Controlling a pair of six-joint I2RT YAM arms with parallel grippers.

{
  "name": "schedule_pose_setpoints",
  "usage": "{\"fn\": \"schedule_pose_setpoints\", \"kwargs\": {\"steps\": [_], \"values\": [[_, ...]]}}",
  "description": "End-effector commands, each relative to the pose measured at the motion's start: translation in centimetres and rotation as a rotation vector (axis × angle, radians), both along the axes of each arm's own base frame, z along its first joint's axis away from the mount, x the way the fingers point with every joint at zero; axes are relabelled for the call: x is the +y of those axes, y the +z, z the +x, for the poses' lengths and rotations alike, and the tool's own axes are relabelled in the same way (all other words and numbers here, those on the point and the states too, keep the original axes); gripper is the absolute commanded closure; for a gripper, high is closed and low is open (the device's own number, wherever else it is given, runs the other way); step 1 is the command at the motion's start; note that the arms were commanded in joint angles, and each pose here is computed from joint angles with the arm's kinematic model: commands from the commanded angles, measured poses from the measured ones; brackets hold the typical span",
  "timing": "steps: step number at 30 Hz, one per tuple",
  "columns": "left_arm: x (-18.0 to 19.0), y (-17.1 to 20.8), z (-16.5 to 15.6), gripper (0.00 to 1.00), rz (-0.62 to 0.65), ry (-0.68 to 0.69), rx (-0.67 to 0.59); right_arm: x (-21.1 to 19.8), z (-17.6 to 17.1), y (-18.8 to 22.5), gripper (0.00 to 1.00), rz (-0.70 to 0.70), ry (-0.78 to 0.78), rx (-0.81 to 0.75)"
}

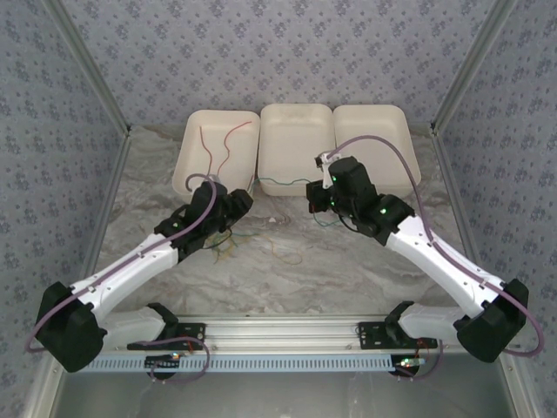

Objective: Untangle the cables

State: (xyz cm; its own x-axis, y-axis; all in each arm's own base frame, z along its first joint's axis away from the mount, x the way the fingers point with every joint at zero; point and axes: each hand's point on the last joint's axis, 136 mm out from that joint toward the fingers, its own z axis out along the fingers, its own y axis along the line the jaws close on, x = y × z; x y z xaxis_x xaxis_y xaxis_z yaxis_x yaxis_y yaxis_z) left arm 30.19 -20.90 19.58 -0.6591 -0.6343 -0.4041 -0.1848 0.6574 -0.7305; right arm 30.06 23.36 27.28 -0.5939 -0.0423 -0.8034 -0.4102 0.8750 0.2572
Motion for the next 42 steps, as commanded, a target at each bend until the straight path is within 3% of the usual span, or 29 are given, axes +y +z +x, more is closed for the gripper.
{"fn": "schedule_pose_setpoints", "kwargs": {"steps": [1, 3, 7, 18, 27, 33, 37, 41, 42], "values": [[1.7, 1.8, 0.8, 0.74, 0.012, 0.073, -0.062, 0.5, -0.1, 1.3, 1.0, 0.025, 0.0, -0.031], [2.3, 2.2, 1.3, 1.0, 0.011, 0.085, -0.064, 0.6, -0.5, 1.0, 1.0, 0.014, 0.019, -0.033], [4.4, 4.1, 2.1, 1.0, -0.005, 0.113, -0.087, 0.7, -1.2, -0.1, 1.0, -0.052, 0.085, -0.048], [9.2, 12.5, 5.2, 1.0, -0.071, 0.087, -0.194, 0.3, -2.5, -5.0, 1.0, -0.411, 0.292, -0.086], [10.2, 17.6, 7.0, 1.0, -0.112, 0.049, -0.271, 2.9, -5.1, -9.8, 1.0, -0.62, 0.494, -0.042], [10.2, 18.3, 7.4, 1.0, -0.121, 0.04, -0.276, 3.3, -5.5, -11.9, 1.0, -0.755, 0.549, -0.026], [10.5, 18.5, 7.3, 1.0, -0.127, 0.043, -0.279, 3.2, -5.2, -12.6, 1.0, -0.774, 0.536, -0.001], [10.1, 18.6, 7.2, 1.0, -0.138, 0.007, -0.274, 4.2, -5.3, -11.1, 1.0, -0.627, 0.528, -0.009], [9.7, 18.7, 7.2, 0.89, -0.144, -0.012, -0.27, 4.8, -5.3, -10.1, 1.0, -0.564, 0.528, -0.016]]}}
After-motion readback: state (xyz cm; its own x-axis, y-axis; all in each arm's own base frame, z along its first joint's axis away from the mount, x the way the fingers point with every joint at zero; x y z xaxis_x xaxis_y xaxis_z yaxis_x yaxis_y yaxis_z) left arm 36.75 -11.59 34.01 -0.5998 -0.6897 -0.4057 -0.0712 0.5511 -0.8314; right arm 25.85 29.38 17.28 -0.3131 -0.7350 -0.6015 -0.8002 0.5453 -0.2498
